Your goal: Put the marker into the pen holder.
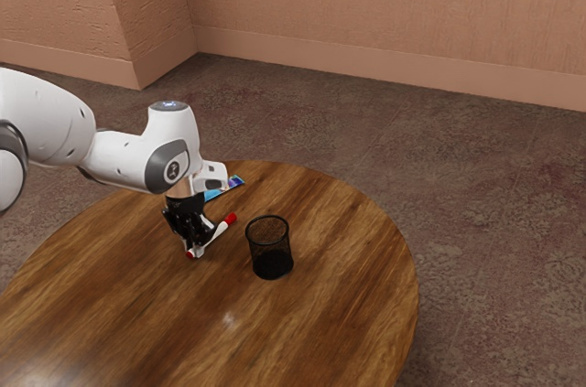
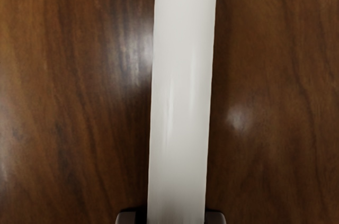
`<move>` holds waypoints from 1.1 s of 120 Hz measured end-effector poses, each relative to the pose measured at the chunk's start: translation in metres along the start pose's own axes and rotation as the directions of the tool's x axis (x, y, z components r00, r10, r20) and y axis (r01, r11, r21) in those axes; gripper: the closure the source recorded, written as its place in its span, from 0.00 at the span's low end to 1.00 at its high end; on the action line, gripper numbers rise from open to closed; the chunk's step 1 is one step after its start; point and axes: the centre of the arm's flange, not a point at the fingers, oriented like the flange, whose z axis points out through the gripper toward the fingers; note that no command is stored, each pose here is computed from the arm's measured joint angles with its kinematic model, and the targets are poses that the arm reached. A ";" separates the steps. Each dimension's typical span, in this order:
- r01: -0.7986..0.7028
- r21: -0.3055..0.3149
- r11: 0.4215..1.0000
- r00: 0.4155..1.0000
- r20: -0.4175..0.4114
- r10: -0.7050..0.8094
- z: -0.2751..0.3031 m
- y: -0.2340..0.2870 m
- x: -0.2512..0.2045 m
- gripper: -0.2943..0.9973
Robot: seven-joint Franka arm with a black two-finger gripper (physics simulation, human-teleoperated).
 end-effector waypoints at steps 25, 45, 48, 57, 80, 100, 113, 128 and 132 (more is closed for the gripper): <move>-0.004 0.011 1.000 1.000 -0.006 0.004 -0.003 0.000 0.001 0.82; 0.001 0.023 1.000 0.999 -0.048 0.000 -0.036 -0.001 0.000 0.83; 0.001 0.025 1.000 0.998 -0.065 0.000 -0.054 0.000 -0.002 0.83; 0.001 0.030 1.000 0.994 -0.112 0.002 -0.116 0.002 -0.014 0.83; -0.076 0.081 0.994 0.995 -0.050 0.081 -0.220 0.037 0.003 0.84; -0.214 0.088 0.973 0.963 0.188 0.195 -0.204 0.104 0.019 0.83; -0.259 0.086 0.962 0.932 0.283 0.225 -0.204 0.123 0.010 0.82; -0.292 0.073 0.954 0.904 0.345 0.251 -0.202 0.139 0.008 0.82; -0.303 0.067 0.951 0.898 0.355 0.261 -0.200 0.145 0.009 0.81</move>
